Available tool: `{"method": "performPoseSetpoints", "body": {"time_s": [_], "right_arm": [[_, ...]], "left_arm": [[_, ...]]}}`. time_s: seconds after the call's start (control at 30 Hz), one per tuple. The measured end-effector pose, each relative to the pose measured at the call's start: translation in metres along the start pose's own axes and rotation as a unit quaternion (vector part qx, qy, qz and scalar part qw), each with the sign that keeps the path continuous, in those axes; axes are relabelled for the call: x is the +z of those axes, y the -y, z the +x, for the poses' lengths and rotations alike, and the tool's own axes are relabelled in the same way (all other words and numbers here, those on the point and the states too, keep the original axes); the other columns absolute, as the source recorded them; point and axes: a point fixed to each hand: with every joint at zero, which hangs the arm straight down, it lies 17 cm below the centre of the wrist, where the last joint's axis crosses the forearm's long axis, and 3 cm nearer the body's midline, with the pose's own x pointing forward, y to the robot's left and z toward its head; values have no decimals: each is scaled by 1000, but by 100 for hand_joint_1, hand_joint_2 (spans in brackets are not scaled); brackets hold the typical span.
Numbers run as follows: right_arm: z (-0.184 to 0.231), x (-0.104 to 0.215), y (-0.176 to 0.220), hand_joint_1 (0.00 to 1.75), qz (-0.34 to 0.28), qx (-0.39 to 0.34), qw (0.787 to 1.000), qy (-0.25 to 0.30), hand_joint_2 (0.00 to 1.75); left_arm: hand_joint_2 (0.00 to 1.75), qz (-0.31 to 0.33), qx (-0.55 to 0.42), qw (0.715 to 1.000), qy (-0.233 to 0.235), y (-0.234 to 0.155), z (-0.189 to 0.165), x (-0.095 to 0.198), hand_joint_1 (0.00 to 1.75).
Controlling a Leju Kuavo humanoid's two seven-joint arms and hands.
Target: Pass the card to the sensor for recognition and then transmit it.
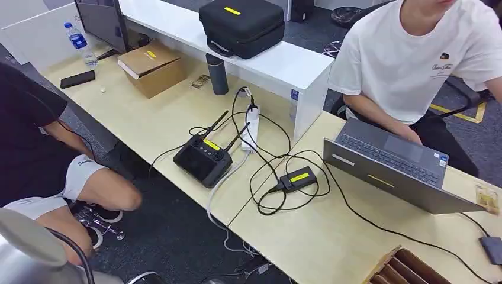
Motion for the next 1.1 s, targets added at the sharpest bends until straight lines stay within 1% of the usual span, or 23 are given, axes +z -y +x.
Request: {"method": "performPoseSetpoints", "body": {"time_s": [0.43, 0.53, 0.67, 1.1], "right_arm": [[-2, 2, -4, 175, -4, -7, 1000, 2, 175], [-2, 3, -4, 175, -4, -10, 1000, 2, 175], [-2, 3, -6, 175, -4, -13, 1000, 1, 175], [-3, 16, -25, 175, -13, -23, 1000, 9, 175]], "left_arm": [[175, -2, -2, 1000, 1, 0, 0, 0, 0], [175, -13, -14, 1000, 9, 4, 2, 1, 0], [175, -12, -22, 1000, 7, 3, 2, 1, 0], [175, -3, -19, 1000, 3, -1, 1, 0, 0]]}}
